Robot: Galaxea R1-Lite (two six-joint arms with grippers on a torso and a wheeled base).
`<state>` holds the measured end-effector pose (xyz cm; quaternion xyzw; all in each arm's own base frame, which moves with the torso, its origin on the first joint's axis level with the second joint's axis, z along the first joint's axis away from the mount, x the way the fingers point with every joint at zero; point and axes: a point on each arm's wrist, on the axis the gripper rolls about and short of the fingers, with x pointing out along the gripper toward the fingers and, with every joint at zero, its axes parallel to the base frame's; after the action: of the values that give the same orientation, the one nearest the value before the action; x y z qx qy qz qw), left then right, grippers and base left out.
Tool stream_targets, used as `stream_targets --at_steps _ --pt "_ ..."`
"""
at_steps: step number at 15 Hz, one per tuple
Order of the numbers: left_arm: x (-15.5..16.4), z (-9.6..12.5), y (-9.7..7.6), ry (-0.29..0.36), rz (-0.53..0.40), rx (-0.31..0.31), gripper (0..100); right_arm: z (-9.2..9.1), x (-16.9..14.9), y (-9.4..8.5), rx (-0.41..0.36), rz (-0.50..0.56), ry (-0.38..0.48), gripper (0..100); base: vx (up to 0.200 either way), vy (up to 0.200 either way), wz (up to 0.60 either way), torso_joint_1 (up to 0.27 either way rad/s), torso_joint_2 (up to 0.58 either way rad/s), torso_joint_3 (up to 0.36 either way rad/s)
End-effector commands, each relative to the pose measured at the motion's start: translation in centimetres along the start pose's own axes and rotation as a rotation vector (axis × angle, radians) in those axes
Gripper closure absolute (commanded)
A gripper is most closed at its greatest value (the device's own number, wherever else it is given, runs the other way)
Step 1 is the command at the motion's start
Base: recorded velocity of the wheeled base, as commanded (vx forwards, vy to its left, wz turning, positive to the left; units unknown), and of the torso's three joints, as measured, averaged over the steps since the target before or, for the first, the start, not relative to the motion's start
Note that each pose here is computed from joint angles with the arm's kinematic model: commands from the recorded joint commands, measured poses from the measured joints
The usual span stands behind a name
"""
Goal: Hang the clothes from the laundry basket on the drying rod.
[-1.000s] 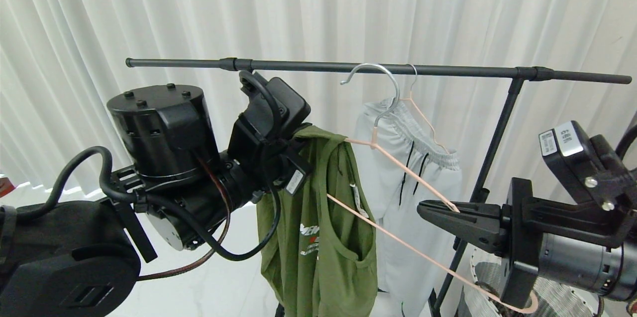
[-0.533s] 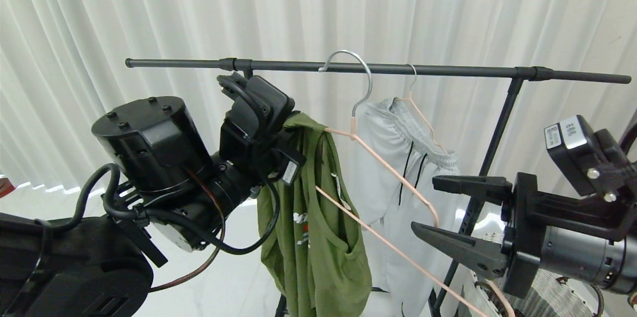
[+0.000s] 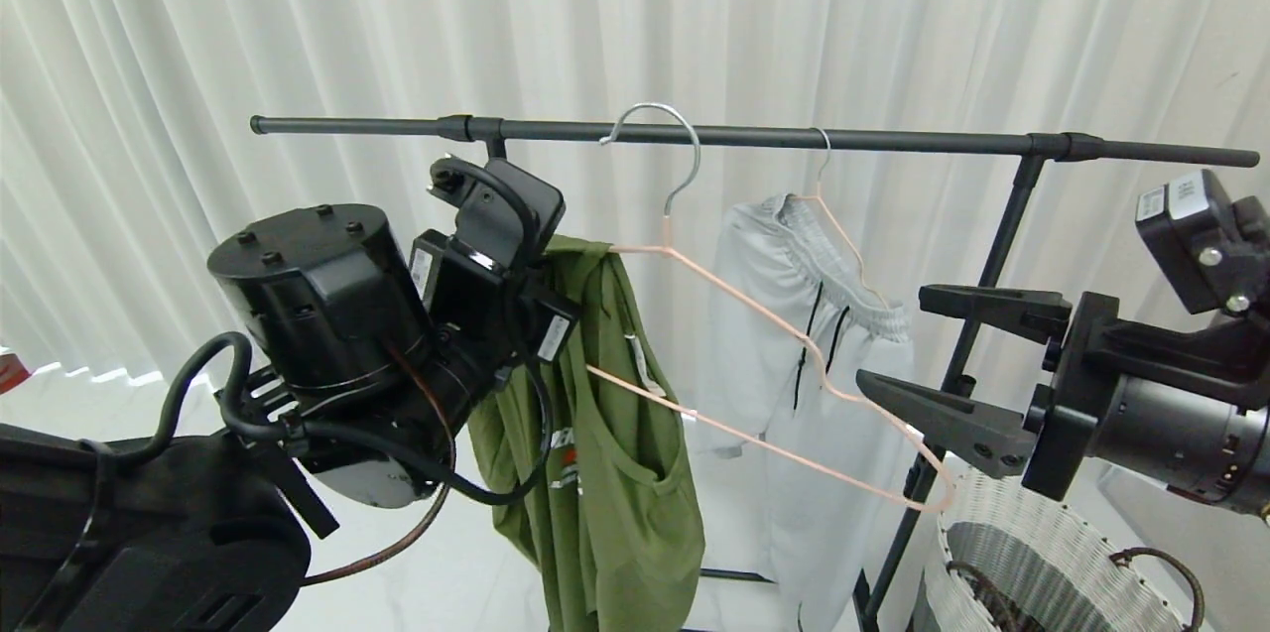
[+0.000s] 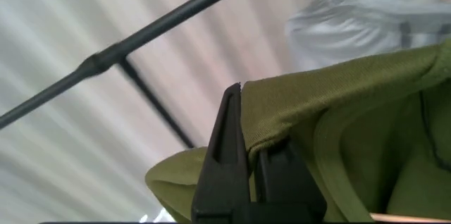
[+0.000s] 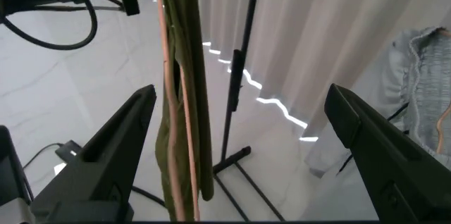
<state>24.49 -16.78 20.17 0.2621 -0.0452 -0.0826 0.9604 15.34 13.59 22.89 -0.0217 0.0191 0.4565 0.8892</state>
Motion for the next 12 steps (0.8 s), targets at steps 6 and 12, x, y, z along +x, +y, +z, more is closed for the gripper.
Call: stream_targets --at_steps 6,12 --pt "0.6 0.9 1.9 0.196 0.156 0.048 100 -1.7 1.8 -0.5 0.023 -0.02 0.084 0 0.0 0.0 0.0 0.0 0.0 0.0" --pt "2.4 4.3 4.8 0.21 0.268 -0.025 100 -2.9 3.9 -0.5 0.039 -0.099 0.145 0 0.0 0.0 0.0 0.0 0.0 0.0"
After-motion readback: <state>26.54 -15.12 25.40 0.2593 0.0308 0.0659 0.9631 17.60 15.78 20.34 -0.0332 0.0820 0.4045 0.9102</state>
